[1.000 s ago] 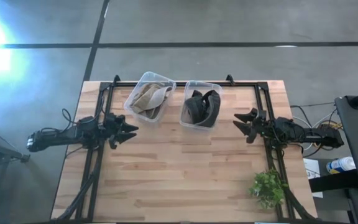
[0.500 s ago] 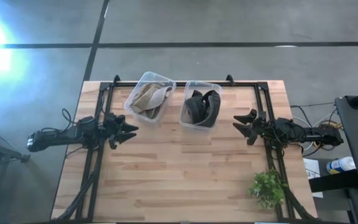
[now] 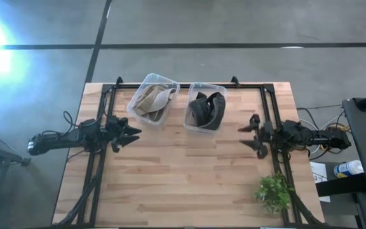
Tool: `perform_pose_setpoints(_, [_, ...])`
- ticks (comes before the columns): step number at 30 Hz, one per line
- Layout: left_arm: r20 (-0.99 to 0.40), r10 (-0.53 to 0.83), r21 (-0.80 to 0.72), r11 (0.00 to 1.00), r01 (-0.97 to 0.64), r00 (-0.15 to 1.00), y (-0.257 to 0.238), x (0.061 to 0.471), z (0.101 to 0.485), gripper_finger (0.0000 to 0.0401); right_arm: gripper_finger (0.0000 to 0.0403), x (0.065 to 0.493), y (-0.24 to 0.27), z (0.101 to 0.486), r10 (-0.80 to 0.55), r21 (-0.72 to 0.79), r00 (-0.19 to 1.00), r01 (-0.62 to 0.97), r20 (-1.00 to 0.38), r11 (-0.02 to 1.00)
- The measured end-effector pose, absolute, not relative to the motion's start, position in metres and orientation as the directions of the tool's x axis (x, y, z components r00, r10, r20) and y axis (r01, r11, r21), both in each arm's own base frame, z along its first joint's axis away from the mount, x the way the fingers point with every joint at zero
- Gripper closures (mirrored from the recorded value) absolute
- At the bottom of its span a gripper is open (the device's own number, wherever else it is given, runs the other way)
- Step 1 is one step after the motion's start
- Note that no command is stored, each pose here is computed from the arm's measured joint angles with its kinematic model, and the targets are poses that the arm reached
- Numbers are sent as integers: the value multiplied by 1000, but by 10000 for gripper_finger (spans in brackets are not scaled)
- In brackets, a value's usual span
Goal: Pick & Place hat
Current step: Return to Home Position
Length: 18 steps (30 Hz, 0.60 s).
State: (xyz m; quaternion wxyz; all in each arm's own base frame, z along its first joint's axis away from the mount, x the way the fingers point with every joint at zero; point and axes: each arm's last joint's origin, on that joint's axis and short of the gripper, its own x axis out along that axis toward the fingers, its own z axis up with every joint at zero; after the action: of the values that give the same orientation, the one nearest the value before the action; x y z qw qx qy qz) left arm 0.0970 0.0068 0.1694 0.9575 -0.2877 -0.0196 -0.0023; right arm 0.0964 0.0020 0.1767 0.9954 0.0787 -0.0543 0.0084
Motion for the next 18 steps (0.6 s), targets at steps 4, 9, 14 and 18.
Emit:
perform_pose_setpoints(4, [39,8,-551,834,15,999,7,97,169,195,170,96,8,177,199,101,974,-210,109,973])
perform_pose_setpoints(9, [39,8,-551,834,15,999,7,97,169,195,170,96,7,175,193,164,977,-206,91,965])
perform_pose_setpoints(14, [39,8,-551,834,15,999,7,97,169,195,170,96,7,174,185,145,979,-196,87,970])
perform_pose_setpoints(18, [39,8,-551,834,15,999,7,97,169,195,170,96,7,174,184,112,979,-193,87,975])
